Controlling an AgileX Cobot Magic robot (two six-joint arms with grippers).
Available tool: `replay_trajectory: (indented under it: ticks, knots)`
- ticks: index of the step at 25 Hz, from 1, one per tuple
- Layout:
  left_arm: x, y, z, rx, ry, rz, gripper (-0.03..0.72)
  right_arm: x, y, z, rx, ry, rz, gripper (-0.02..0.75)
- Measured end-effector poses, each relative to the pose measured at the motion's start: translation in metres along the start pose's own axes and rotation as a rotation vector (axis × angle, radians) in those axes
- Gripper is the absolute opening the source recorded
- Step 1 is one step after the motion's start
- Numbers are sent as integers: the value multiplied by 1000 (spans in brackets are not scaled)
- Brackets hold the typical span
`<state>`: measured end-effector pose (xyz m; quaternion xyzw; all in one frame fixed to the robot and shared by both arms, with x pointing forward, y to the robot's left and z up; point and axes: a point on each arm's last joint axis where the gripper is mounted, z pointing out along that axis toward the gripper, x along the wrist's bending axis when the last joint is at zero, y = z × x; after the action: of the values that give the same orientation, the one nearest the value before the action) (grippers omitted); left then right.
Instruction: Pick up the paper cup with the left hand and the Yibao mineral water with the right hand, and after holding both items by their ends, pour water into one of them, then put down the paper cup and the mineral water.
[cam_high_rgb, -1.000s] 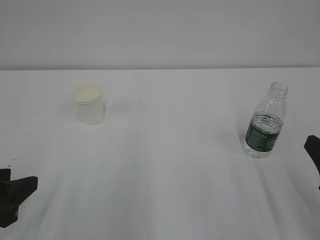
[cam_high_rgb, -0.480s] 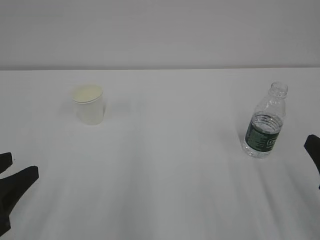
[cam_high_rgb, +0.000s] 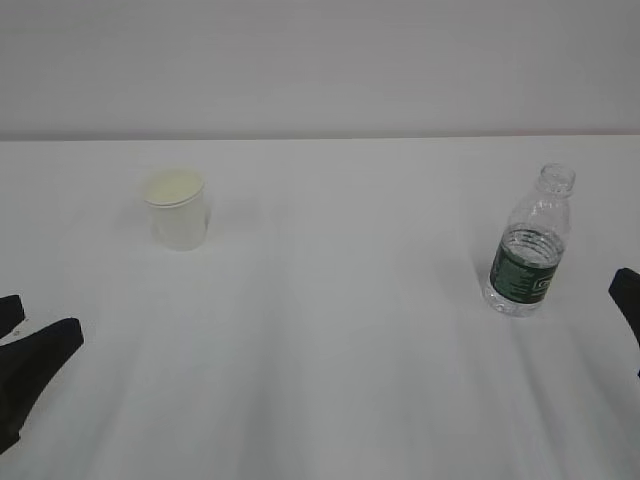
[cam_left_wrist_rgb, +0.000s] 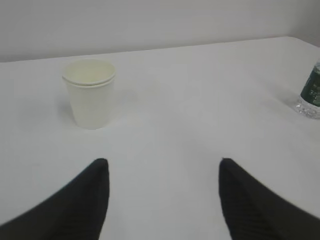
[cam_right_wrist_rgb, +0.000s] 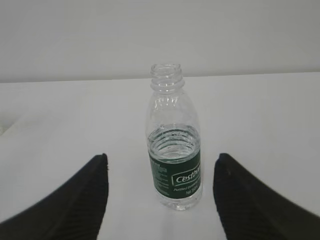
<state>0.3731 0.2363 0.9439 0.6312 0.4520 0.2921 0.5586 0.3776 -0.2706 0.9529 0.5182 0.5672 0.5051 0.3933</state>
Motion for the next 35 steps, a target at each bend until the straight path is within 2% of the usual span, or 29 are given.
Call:
replay_trajectory:
  ticks: [3, 6, 9, 12, 17, 20, 22, 25, 28, 35]
  knots:
    - [-1, 4, 0, -44, -9, -9, 627, 1, -1, 0, 6, 15, -15, 501]
    - [-2, 8, 0, -91, -19, -12, 652, 6, -1, 0, 11, 61, -69, 501]
    - [-2, 9, 0, -99, -25, -11, 649, 11, -5, 1, 39, 124, -88, 501]
    - [-3, 9, 0, -98, -34, -5, 608, 14, -11, 3, 77, 160, -91, 501]
    - [-3, 9, 0, -97, -37, -3, 537, 16, -16, 5, 113, 181, -125, 504]
    - [-1, 8, 0, -88, -10, -17, 530, 16, -18, 7, 120, 186, -142, 548]
    - [1, 5, 1, -63, 13, -21, 537, 17, -18, 9, 104, 191, -152, 592]
    - [3, 1, 3, -30, 33, -27, 585, 17, -19, 12, 95, 191, -147, 634]
    - [4, -3, 5, -3, 37, -25, 610, 16, -22, 14, 113, 185, -140, 641]
    - [7, -7, 7, 26, 64, 9, 613, 10, -27, 19, 135, 118, -128, 645]
